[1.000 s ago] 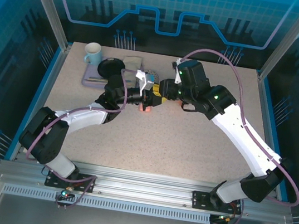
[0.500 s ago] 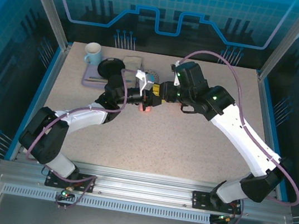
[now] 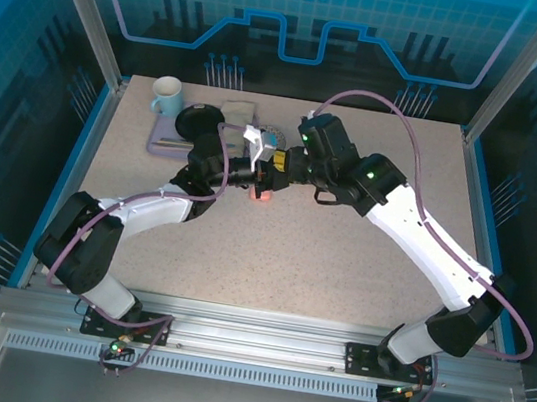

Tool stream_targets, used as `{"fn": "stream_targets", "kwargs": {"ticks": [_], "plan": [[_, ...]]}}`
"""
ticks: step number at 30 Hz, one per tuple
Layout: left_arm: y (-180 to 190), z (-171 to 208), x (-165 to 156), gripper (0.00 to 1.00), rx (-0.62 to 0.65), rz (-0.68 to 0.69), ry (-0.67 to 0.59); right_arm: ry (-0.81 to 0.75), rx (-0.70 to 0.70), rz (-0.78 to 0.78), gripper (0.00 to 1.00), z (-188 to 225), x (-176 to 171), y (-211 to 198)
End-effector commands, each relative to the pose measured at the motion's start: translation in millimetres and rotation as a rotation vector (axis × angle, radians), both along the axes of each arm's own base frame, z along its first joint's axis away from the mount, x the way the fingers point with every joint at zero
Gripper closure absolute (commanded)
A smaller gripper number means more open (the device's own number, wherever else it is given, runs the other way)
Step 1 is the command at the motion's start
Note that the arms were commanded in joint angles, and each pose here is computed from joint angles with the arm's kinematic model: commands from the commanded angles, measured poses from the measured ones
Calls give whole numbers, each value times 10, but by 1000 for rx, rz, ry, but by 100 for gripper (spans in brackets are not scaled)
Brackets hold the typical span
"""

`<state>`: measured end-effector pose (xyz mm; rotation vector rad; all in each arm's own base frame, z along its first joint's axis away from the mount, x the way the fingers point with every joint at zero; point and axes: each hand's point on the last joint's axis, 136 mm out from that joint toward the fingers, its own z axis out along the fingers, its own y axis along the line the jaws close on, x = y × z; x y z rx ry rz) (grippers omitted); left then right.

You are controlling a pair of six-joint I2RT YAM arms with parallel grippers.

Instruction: Insert the wireless bluetooth earbuds into the charging case

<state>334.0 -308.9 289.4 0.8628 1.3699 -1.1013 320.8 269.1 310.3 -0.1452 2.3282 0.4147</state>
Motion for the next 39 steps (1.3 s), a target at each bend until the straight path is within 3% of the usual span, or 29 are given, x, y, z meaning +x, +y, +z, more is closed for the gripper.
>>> {"fn": "stream_targets", "kwargs": {"ticks": [1,14,24,39], "plan": [[20,207,-47,100,-28,-8,-87,-27,-7,-85,83,53,51,-60],[13,157,-11,100,-25,1,-78,-115,8,-220,100,219,-50,-110],[17,156,2,100,-24,8,-81,-157,-16,-299,100,278,-109,-163],[4,177,3,100,-29,-1,-87,-114,-29,-406,100,-29,-126,-166]]}}
